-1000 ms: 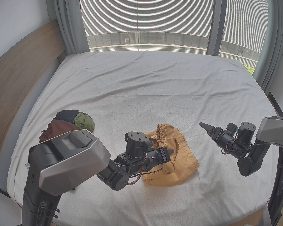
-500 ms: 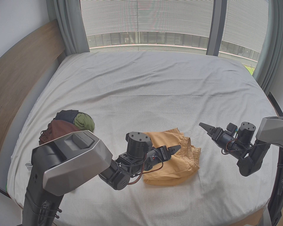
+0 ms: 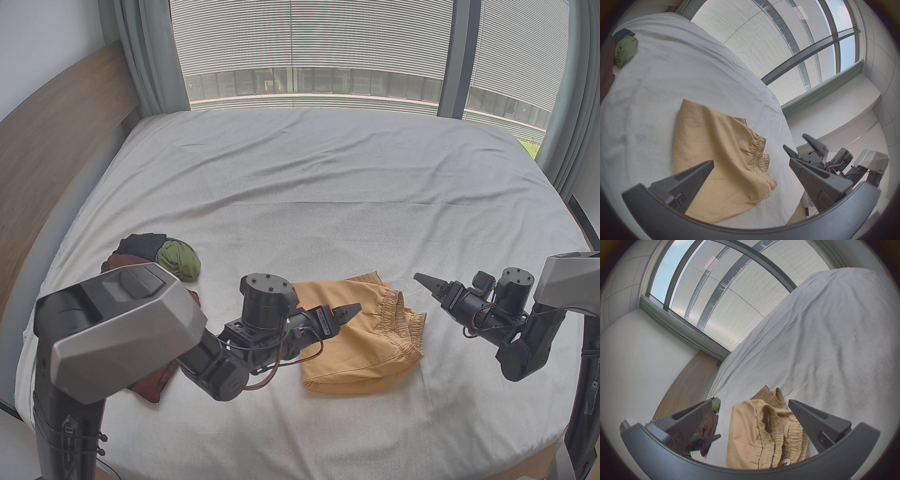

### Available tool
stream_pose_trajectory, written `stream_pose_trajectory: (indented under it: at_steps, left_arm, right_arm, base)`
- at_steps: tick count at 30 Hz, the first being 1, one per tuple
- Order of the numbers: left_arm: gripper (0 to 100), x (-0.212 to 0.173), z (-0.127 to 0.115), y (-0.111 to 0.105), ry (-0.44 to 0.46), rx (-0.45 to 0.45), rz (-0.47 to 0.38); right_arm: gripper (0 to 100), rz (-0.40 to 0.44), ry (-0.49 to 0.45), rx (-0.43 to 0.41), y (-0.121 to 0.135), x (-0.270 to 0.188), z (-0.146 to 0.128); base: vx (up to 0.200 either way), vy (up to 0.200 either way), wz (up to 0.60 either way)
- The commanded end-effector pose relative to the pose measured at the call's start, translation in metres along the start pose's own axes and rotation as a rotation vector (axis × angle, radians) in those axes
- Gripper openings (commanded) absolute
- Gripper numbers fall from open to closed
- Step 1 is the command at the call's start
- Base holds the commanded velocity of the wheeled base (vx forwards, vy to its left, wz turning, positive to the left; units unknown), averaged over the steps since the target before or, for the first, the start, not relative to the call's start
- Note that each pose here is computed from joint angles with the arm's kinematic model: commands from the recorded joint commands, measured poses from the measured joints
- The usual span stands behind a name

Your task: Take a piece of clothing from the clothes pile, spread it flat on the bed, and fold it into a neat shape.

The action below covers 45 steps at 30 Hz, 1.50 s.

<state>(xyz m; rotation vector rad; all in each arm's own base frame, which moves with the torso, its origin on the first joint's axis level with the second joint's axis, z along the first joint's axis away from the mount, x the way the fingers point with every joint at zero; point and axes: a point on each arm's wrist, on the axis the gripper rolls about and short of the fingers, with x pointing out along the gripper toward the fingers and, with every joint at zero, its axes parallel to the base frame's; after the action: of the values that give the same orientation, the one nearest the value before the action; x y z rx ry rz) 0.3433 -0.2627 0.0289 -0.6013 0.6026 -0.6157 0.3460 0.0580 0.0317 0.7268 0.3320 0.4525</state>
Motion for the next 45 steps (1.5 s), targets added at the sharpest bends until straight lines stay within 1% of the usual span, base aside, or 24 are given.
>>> stream_pose_trajectory:
  at_steps: [1,4,5,6,8,12,14,16,18,20,23,25,30,36,37,42,45]
  left_arm:
    - [100,-0.029,0.021,-0.006,-0.043,-0.008,0.001]
    - [100,-0.044,0.026,-0.003,-0.071,-0.009,0.001]
    - [100,-0.044,0.026,-0.003,-0.071,-0.009,0.001]
    - [100,-0.055,0.029,0.003,-0.094,-0.013,0.012]
    - [100,-0.065,0.03,0.01,-0.11,-0.011,0.024]
    - [100,-0.092,0.034,0.028,-0.146,0.026,0.057]
    - [100,-0.109,0.031,0.036,-0.131,0.036,0.074]
    - [100,-0.126,0.024,0.044,-0.099,0.068,0.08]
    - [100,-0.137,0.026,0.05,-0.111,0.088,0.077]
    - [100,-0.149,0.027,0.061,-0.131,0.122,0.075]
    - [100,-0.156,0.032,0.069,-0.161,0.147,0.077]
    - [100,-0.159,0.034,0.071,-0.168,0.165,0.082]
    - [100,-0.16,0.038,0.076,-0.18,0.16,0.097]
    - [100,-0.156,0.033,0.08,-0.16,0.155,0.106]
    - [100,-0.155,0.032,0.081,-0.157,0.154,0.106]
    - [100,-0.149,0.026,0.087,-0.159,0.156,0.1]
    - [100,-0.145,0.023,0.087,-0.159,0.161,0.091]
  right_arm:
    - [100,-0.013,0.062,-0.002,-0.01,0.012,-0.023]
    - [100,-0.015,0.07,-0.014,-0.016,0.017,-0.027]
    - [100,-0.015,0.07,-0.014,-0.016,0.017,-0.027]
    - [100,-0.01,0.068,-0.016,-0.017,0.021,-0.028]
    - [100,-0.001,0.075,-0.018,-0.017,0.026,-0.031]
    - [100,0.012,0.078,-0.024,-0.018,0.034,-0.036]
    - [100,0.027,0.068,-0.031,-0.016,0.038,-0.034]
    - [100,0.033,0.07,-0.033,-0.018,0.045,-0.036]
    - [100,0.04,0.069,-0.037,-0.02,0.05,-0.038]
    - [100,0.055,0.067,-0.041,-0.021,0.059,-0.04]
    - [100,0.066,0.072,-0.044,-0.023,0.07,-0.045]
    - [100,0.061,0.081,-0.043,-0.024,0.073,-0.047]
    - [100,0.064,0.069,-0.047,-0.026,0.075,-0.044]
    - [100,0.077,0.064,-0.059,-0.024,0.075,-0.046]
    - [0,0.08,0.06,-0.065,-0.023,0.075,-0.045]
    - [0,0.074,0.06,-0.066,-0.025,0.073,-0.045]
    - [0,0.072,0.048,-0.067,-0.024,0.07,-0.039]
  base:
    - [0.0,0.0,0.0]
    - [0.0,0.0,0.0]
    - [0.0,0.0,0.0]
    - [0.0,0.0,0.0]
    - [0.0,0.0,0.0]
    - [0.0,0.0,0.0]
    - [0.0,0.0,0.0]
    - [0.0,0.0,0.0]
    - [0.0,0.0,0.0]
    - [0.0,0.0,0.0]
    - [0.0,0.0,0.0]
    - [0.0,0.0,0.0]
    - [0.0,0.0,0.0]
    - [0.0,0.0,0.0]
    - [0.0,0.0,0.0]
    - [0.0,0.0,0.0]
    - [0.0,0.0,0.0]
